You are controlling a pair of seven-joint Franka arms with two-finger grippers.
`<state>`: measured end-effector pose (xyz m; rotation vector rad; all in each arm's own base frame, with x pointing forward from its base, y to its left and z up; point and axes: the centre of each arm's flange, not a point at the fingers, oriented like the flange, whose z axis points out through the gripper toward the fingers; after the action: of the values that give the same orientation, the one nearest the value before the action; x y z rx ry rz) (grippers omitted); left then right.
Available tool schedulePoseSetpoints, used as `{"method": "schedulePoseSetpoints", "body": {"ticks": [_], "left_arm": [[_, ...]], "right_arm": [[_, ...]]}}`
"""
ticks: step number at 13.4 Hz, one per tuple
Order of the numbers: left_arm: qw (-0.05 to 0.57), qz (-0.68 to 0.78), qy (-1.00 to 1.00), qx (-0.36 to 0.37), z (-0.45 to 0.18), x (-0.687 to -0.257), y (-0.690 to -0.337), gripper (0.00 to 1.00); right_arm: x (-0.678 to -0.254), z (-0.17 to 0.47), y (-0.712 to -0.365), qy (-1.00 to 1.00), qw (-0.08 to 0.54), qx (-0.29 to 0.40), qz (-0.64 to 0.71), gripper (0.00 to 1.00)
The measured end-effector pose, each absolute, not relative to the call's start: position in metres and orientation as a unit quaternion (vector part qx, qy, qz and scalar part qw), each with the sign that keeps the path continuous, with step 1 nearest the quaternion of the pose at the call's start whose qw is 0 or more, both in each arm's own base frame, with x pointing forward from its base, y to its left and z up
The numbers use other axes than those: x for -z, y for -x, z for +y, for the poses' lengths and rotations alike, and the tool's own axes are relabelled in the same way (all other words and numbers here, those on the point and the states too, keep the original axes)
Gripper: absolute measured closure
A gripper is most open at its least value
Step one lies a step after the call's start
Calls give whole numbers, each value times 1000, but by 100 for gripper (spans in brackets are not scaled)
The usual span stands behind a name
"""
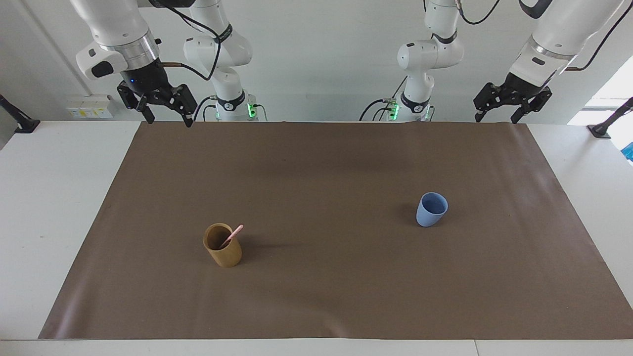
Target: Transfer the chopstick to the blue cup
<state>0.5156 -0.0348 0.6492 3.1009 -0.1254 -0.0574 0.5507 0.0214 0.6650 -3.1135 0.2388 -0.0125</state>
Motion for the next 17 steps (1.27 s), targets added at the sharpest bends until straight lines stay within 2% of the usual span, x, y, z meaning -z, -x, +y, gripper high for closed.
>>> {"method": "schedulePoseSetpoints", "body": {"ticks": [5,8,10,13,17], "left_arm": [[19,-41,-999,19,-35,-649,-516,0],[20,-39,-999,-13,-38,-647,-525,0],[24,-28,-999,-33,-44,-616,-540,0],[29,-18,-998,-51,-54,-547,-564,0],[36,-8,-998,-55,-62,-477,-584,0]], "right_arm": [[-665,21,-551,997,9,4,76,0],[-666,22,-552,997,10,10,76,0],[-667,22,-555,997,11,19,76,0],[-665,23,-558,997,12,26,76,0],[-665,19,-559,996,12,26,79,0]]}}
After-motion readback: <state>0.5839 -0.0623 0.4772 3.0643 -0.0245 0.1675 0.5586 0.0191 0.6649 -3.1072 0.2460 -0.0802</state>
